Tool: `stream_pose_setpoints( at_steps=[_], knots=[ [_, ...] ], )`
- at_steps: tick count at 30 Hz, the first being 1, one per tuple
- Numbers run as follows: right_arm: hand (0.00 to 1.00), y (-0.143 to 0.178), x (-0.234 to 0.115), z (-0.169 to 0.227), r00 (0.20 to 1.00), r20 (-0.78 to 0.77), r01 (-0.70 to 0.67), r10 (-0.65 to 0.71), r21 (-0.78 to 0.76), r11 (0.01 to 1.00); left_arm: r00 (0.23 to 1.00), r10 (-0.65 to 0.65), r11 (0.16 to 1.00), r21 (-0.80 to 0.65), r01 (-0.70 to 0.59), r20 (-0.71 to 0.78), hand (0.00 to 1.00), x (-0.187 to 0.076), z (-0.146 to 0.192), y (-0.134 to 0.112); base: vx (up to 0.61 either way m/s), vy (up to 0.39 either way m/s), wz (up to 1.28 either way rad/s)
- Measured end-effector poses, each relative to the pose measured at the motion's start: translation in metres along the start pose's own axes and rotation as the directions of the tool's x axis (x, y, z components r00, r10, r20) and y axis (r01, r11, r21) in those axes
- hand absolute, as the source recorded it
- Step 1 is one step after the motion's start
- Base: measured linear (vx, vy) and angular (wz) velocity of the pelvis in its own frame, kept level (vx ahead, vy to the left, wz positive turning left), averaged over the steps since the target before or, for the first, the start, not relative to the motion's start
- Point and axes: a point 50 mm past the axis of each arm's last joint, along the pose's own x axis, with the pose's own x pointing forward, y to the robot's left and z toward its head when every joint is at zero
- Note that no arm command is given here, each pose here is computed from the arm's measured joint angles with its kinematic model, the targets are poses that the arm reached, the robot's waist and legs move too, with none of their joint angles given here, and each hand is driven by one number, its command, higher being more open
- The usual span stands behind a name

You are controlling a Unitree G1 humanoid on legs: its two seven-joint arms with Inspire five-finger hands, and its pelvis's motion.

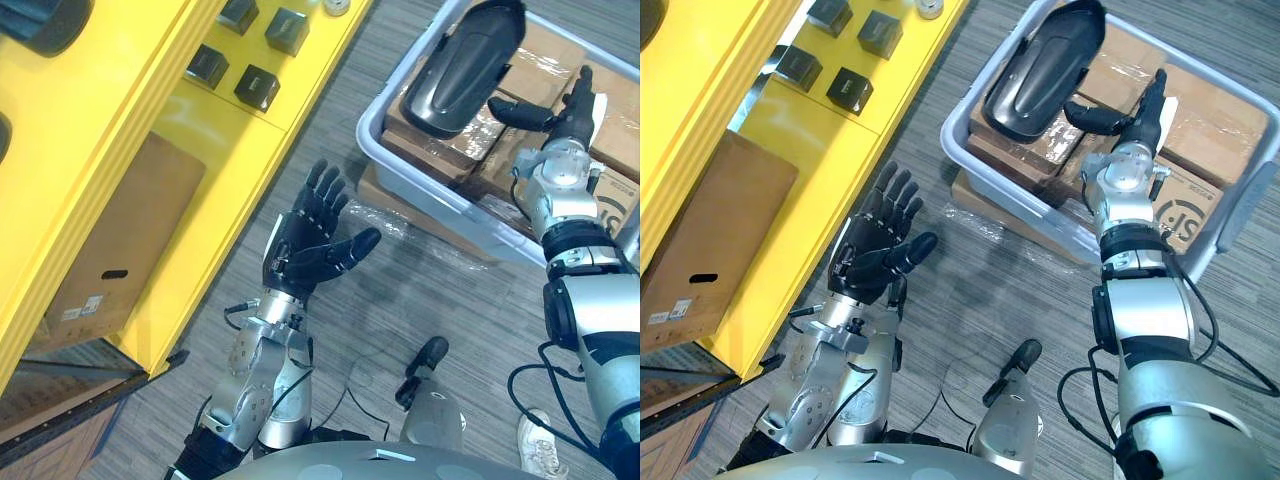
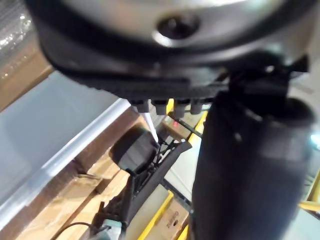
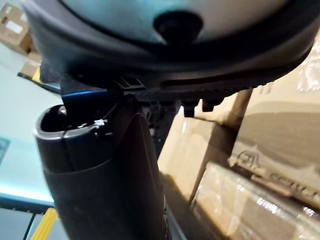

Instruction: Walk over and take three plastic housings, then place them on the shelf

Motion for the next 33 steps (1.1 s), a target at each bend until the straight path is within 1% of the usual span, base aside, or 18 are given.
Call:
stream_pose_setpoints(
  at_steps=[3, 6, 11, 15, 18, 20, 23, 29, 33],
  knots=[
    [1.00, -0.002, 0.006, 0.025, 0.998, 0.059, 0.034, -0.035, 0.017, 0.999, 1.000, -0.004, 1.000, -0.006, 0.004, -0.006, 1.00, -0.001, -0.002, -0.002, -0.06, -0.009, 0.17],
    [1.00, -0.001, 0.007, 0.031, 0.995, 0.078, 0.058, -0.060, 0.020, 0.998, 1.000, 0.000, 1.000, -0.013, 0.000, -0.011, 1.00, -0.002, -0.004, -0.003, -0.04, -0.009, 0.04],
    [1.00, -0.012, 0.010, 0.037, 0.992, 0.091, 0.084, -0.084, 0.005, 0.996, 1.000, 0.008, 1.000, -0.027, -0.008, 0.000, 1.00, -0.003, -0.003, -0.003, -0.05, -0.025, 0.03],
    [1.00, -0.014, 0.011, 0.030, 0.997, 0.016, 0.082, -0.082, -0.036, 0.996, 1.000, 0.006, 1.000, -0.030, -0.006, -0.002, 1.00, -0.003, -0.004, -0.003, -0.09, -0.030, -0.02],
    [1.00, -0.012, 0.010, 0.018, 0.996, -0.053, 0.059, -0.064, -0.101, 0.993, 1.000, 0.009, 0.999, -0.043, -0.009, -0.008, 1.00, -0.005, -0.006, -0.006, -0.09, -0.036, -0.04],
    [1.00, -0.014, 0.010, 0.009, 0.991, -0.114, 0.049, -0.064, -0.128, 0.991, 0.999, -0.002, 0.998, -0.056, 0.000, -0.036, 1.00, -0.007, -0.013, -0.010, -0.09, -0.028, -0.04],
    [1.00, -0.015, 0.012, 0.007, 0.986, -0.154, 0.038, -0.063, -0.160, 0.986, 0.997, 0.016, 0.998, -0.064, -0.021, -0.081, 1.00, -0.010, -0.024, -0.009, -0.07, -0.033, 0.02],
    [1.00, -0.029, 0.020, 0.030, 0.988, -0.113, 0.086, -0.103, -0.144, 0.986, 0.990, 0.070, 0.996, -0.052, -0.077, -0.122, 1.00, -0.014, -0.033, 0.000, -0.04, -0.039, 0.15],
    [1.00, -0.029, 0.021, 0.034, 0.989, -0.098, 0.090, -0.107, -0.163, 0.983, 0.991, 0.095, 0.994, -0.040, -0.099, -0.096, 1.00, -0.014, -0.029, 0.004, -0.03, -0.029, 0.10]
  ],
)
